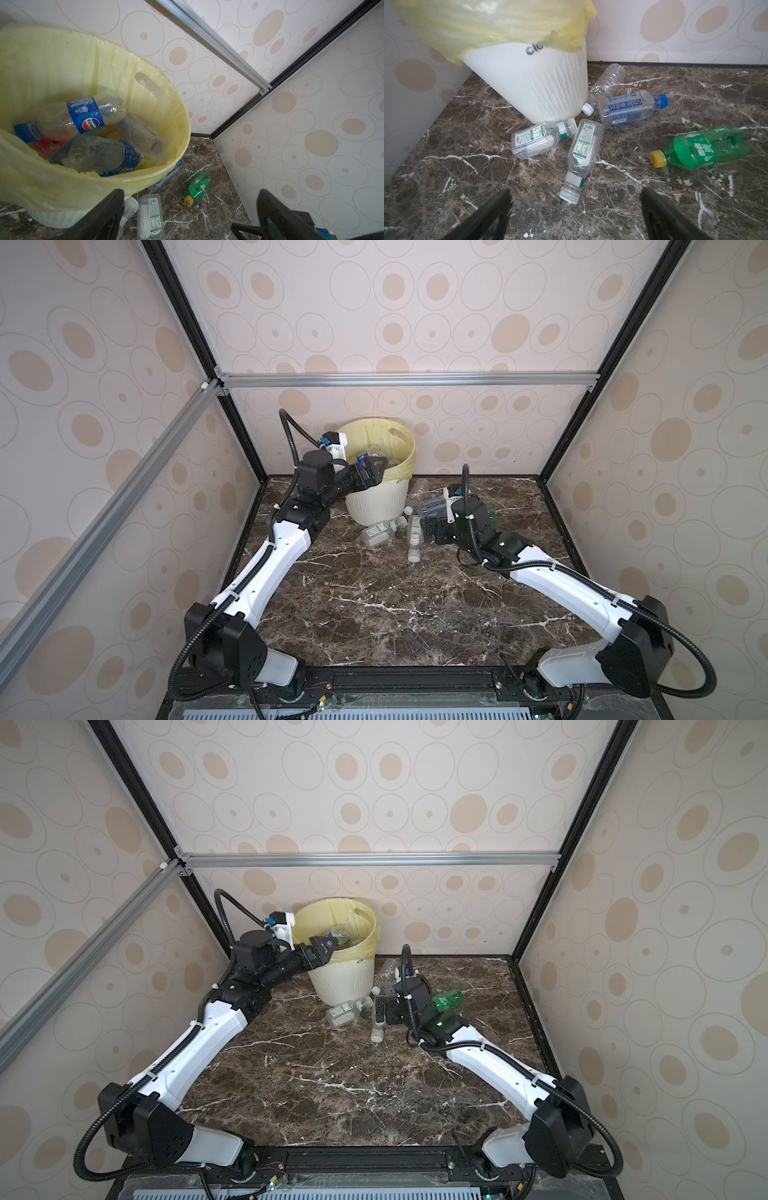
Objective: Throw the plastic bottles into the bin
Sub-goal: 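Lower the left gripper away from the bin while the right moves toward the green-label bottle, then lower the right gripper onto the green-label clear bottle and close it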
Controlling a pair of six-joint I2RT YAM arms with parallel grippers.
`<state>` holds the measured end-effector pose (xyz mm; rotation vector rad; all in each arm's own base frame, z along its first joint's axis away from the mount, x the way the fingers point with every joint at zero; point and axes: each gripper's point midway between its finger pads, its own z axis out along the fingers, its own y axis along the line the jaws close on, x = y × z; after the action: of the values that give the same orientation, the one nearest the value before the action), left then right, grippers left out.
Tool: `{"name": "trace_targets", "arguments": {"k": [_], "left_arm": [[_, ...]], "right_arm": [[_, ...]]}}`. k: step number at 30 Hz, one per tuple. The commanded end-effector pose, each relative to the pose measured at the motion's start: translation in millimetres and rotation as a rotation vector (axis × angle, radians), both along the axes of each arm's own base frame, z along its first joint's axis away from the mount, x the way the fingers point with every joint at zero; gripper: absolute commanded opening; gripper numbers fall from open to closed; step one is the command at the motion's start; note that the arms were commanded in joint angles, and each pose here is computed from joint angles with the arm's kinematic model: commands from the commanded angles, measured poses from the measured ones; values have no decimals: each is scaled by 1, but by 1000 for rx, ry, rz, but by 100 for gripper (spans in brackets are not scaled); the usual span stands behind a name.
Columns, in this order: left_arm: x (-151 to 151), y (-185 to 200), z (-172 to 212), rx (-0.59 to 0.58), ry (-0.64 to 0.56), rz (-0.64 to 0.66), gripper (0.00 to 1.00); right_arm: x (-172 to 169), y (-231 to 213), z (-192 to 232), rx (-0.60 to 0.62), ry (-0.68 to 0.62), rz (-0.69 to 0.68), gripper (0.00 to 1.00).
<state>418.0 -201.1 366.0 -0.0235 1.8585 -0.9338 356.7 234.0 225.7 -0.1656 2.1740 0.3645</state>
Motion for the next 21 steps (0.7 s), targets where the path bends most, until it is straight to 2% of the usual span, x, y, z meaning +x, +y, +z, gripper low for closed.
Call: {"name": "trace_targets", "arguments": {"k": [1,13,21], "left_arm": [[-17,-5,-1,-25,-17,-40,99],[-49,-1,-119,-55,225,-56,99],[-65,-5,-164,-113,323,-77,99]], "right_arm": [[-4,-1,-44,-36,112,-25,100],[1,23,-138,-53,349,-33,92],[6,39,-164,-38,408,-11,86]]}}
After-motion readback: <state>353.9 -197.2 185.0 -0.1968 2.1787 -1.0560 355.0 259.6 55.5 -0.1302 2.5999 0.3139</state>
